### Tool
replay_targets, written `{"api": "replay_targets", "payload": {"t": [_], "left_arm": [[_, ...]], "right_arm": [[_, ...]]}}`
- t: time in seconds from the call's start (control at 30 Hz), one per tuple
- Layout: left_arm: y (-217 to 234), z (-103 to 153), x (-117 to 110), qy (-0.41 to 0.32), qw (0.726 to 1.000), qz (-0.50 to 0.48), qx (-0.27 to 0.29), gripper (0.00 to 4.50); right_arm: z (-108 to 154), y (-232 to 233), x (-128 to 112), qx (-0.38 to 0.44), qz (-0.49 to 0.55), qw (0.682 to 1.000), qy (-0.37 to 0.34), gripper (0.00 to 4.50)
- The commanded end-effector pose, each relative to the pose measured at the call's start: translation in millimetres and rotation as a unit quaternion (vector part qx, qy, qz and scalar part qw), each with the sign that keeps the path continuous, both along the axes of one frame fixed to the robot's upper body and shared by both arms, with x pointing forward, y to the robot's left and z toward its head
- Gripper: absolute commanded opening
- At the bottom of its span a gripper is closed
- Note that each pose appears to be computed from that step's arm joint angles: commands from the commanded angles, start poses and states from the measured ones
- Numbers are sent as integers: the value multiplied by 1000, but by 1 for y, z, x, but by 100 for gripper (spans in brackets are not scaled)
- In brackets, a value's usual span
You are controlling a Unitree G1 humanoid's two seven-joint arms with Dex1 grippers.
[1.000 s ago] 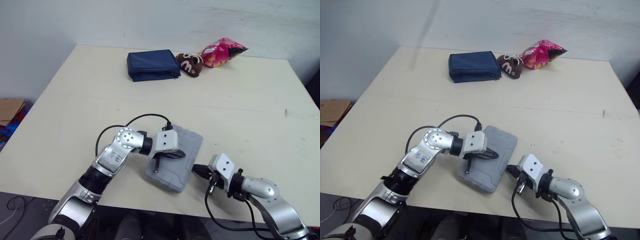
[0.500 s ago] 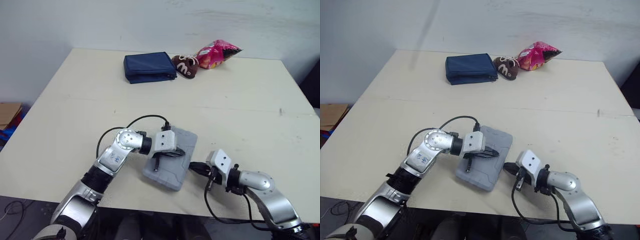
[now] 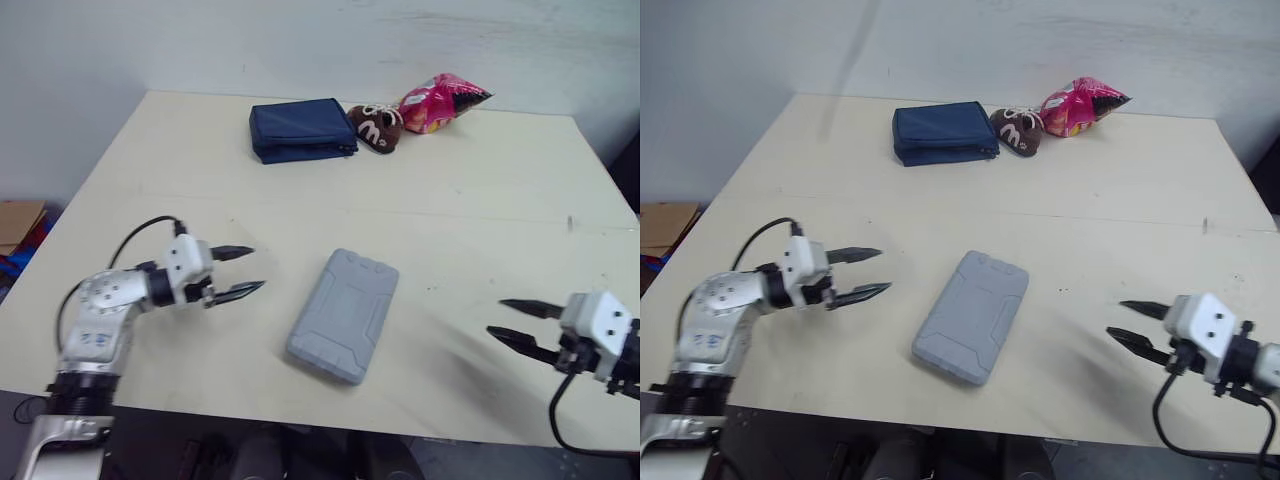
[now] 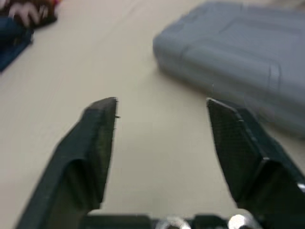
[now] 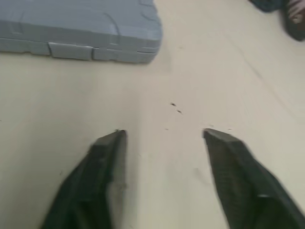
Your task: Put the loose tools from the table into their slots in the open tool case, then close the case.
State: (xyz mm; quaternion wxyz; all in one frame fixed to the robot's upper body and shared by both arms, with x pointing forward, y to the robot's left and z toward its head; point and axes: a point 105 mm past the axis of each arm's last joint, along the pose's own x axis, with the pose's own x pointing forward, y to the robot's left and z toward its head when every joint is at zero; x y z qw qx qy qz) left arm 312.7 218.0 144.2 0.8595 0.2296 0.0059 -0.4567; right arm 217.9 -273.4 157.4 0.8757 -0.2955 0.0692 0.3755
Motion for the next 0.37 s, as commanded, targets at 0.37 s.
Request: {"api": "replay_targets", "payload": {"t": [0.37], "left_arm": [[67, -2, -20, -9, 991, 133, 29, 450]], "right_arm": [[11, -35, -13, -66, -18, 996, -49, 445]]}}
